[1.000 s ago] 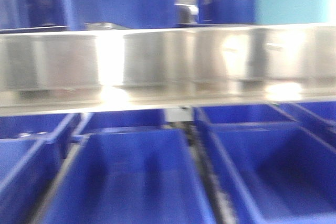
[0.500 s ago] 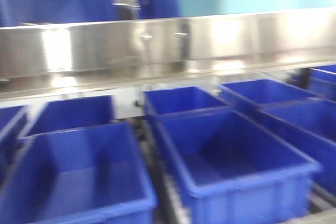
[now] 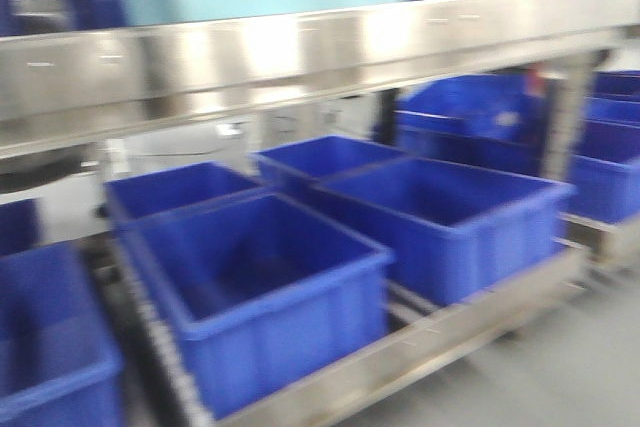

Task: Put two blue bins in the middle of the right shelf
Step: 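Hold the teal bin with both grippers while the base turns away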

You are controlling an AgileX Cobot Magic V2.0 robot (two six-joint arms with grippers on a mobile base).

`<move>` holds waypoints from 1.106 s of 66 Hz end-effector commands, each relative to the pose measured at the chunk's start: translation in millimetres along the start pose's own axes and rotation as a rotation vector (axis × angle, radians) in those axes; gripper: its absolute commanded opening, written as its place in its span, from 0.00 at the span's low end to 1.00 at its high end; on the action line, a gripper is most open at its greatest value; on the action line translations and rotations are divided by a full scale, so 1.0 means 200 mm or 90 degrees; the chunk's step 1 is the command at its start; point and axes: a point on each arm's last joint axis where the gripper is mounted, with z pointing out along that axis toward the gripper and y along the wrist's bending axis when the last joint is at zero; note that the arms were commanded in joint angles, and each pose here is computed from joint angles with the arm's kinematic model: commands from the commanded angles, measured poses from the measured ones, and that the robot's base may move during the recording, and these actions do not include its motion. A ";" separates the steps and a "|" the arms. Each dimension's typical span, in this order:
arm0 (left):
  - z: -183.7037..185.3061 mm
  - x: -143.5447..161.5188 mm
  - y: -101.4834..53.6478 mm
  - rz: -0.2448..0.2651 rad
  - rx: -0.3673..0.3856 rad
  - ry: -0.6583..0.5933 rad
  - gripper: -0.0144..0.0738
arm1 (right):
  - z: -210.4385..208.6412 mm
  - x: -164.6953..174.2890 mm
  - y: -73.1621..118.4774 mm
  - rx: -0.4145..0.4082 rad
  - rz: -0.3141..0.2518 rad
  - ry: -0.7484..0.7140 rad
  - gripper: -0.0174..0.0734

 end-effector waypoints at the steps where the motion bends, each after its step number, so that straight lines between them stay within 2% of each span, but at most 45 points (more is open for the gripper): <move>1: -0.05 -0.05 -0.04 -0.025 0.042 -0.057 0.04 | -0.03 -0.03 0.02 -0.025 0.001 -0.035 0.02; 73: -0.05 -0.05 -0.04 -0.025 0.043 -0.058 0.04 | -0.03 -0.03 0.02 -0.025 0.001 -0.035 0.02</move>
